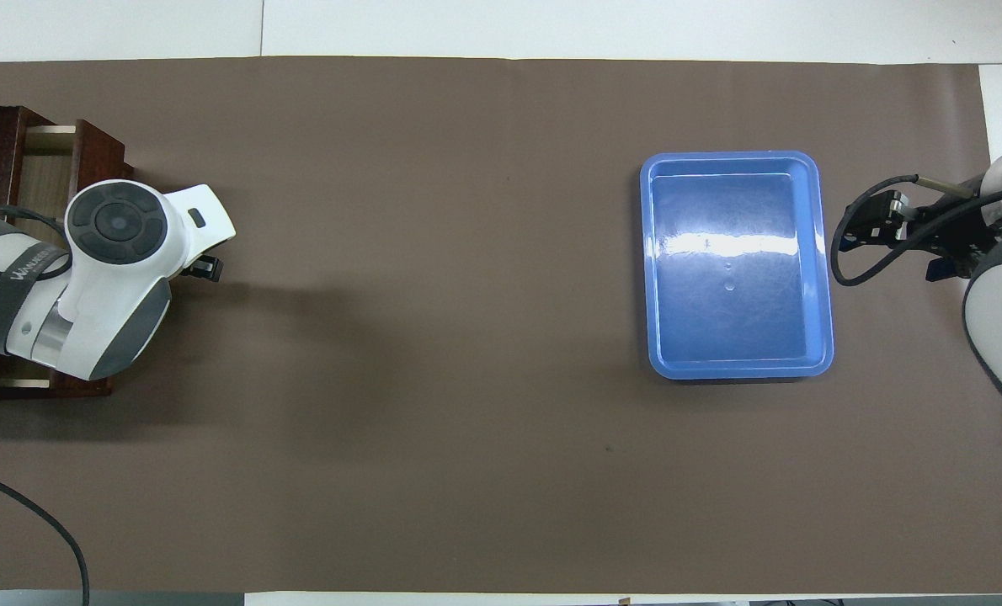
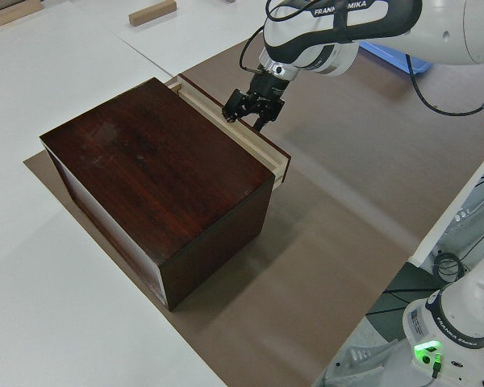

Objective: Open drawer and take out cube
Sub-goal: 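Pull the drawer open with the left gripper while the right gripper rises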

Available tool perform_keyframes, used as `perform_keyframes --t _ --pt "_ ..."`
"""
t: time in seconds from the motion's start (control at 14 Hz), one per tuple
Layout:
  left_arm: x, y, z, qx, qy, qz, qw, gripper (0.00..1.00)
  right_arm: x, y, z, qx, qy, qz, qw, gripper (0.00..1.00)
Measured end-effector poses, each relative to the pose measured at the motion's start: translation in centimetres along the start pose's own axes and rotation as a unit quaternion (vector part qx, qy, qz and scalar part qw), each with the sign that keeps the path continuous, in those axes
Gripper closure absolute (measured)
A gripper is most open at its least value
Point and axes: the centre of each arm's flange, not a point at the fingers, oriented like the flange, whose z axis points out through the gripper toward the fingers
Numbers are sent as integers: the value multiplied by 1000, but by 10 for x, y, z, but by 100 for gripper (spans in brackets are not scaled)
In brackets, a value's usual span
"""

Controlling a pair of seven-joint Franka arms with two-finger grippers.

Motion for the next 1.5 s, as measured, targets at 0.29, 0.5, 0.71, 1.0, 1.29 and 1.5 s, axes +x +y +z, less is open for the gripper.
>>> perform_keyframes --t 0.29,0.5,0.71,1.0,1.29,1.5 --pt "8 33 -22 -1 -2 6 1000 0 0 3 -6 0 -2 4 1000 0" --pt "9 40 -28 -4 -1 6 1000 0 0 7 -10 -2 -6 7 1000 0" --pt "10 48 -31 -6 0 0 1000 0 0 7 -12 -1 -4 16 1000 0" --pt "12 45 -38 -6 -7 -13 1000 0 -3 -15 -7 2 0 78 997 0" --pt "33 -3 -93 -25 -17 -80 996 0 -2 -70 24 46 -23 166 985 0" --pt "39 -41 -132 -40 -36 -128 990 0 -8 -110 52 68 -61 260 961 0"
